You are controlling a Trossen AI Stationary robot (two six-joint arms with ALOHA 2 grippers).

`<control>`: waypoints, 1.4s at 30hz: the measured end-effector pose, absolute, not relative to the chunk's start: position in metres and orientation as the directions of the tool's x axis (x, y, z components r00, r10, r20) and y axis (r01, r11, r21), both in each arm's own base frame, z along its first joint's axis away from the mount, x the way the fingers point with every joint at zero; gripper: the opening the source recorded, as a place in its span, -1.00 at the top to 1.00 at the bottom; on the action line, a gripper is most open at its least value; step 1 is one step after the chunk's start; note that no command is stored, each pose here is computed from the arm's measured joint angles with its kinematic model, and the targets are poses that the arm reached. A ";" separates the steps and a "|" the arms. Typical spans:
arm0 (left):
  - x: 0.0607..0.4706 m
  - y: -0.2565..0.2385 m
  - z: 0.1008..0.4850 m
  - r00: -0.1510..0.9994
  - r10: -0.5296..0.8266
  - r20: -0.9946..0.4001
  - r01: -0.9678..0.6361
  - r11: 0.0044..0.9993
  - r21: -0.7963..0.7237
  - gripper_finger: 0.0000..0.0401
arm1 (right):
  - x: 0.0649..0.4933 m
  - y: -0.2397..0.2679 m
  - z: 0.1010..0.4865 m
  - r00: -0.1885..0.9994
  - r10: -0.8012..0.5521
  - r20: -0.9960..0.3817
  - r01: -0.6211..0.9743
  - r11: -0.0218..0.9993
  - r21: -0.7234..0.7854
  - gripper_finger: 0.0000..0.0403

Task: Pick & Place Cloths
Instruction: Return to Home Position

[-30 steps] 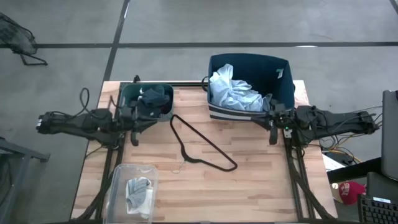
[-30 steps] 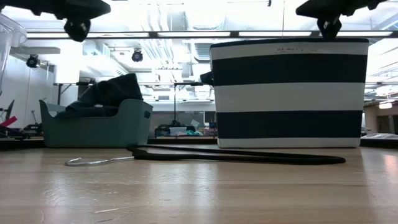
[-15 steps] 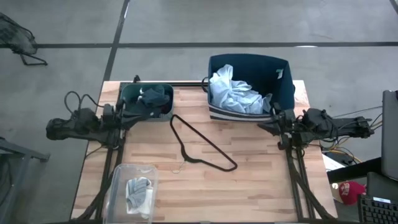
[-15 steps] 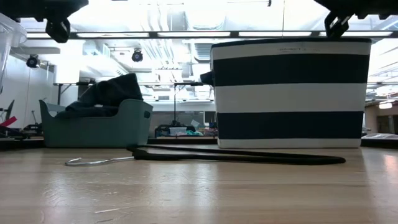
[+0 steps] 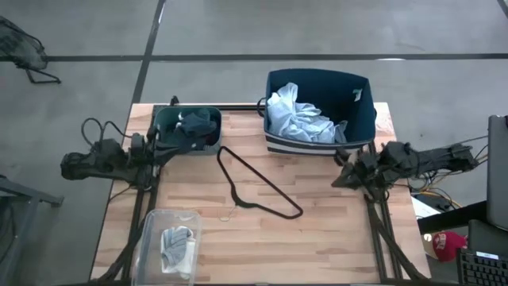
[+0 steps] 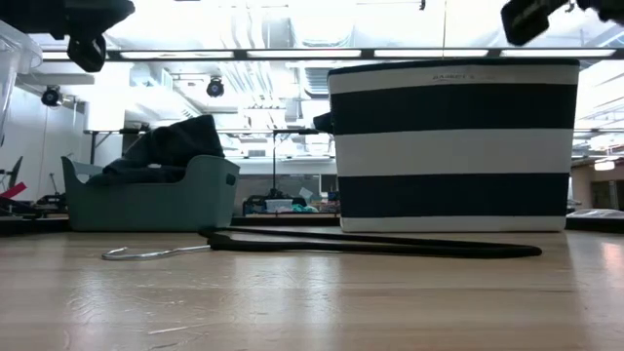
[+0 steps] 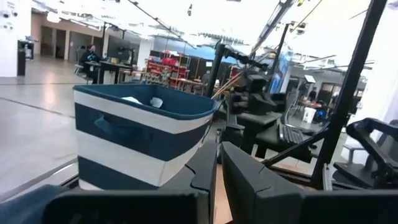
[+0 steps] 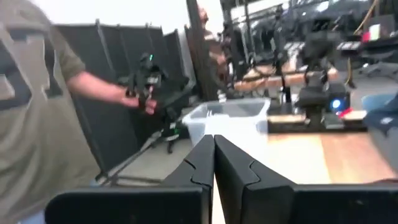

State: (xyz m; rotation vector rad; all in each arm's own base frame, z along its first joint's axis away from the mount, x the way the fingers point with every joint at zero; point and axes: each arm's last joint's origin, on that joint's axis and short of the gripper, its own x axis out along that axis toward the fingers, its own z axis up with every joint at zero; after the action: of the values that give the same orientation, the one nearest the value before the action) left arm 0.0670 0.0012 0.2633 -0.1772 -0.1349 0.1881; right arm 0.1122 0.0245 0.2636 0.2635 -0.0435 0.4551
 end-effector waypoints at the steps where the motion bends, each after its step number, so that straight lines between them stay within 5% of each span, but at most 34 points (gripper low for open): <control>1: 0.067 0.001 0.263 0.974 0.199 0.111 -0.177 0.966 -0.187 0.85 | 0.115 0.025 0.257 0.900 0.426 0.092 -0.435 0.866 0.246 0.96; 6: 0.067 0.001 0.261 0.974 0.203 0.098 -0.182 0.965 -0.189 0.85 | 0.126 0.025 0.230 0.932 0.327 0.157 -0.359 0.895 0.265 0.96; 14: 0.067 0.002 0.262 0.968 0.232 0.099 -0.210 0.958 -0.194 0.85 | 0.123 0.021 0.173 0.976 0.212 0.052 -0.217 0.920 0.325 0.96; 27: 0.077 0.002 0.227 0.967 0.253 -0.011 -0.248 0.938 -0.243 0.85 | 0.123 0.011 0.171 0.988 -0.149 0.032 0.141 0.973 0.183 0.96; 34: 0.092 -0.001 0.192 0.952 0.233 0.201 -0.183 0.954 -0.239 0.85 | 0.123 0.011 0.171 0.987 -0.156 0.026 0.151 0.978 0.143 0.96; 42: 0.096 -0.002 0.173 0.975 0.213 0.063 -0.200 0.967 -0.160 0.85 | 0.123 0.011 0.171 0.988 -0.155 0.025 0.150 0.978 0.142 0.96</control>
State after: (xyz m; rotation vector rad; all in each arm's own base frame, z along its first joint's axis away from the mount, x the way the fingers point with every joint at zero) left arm 0.0959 -0.0017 0.1726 -0.1537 -0.0802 0.2089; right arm 0.1230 0.0108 0.1707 0.1405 -0.0364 -0.1540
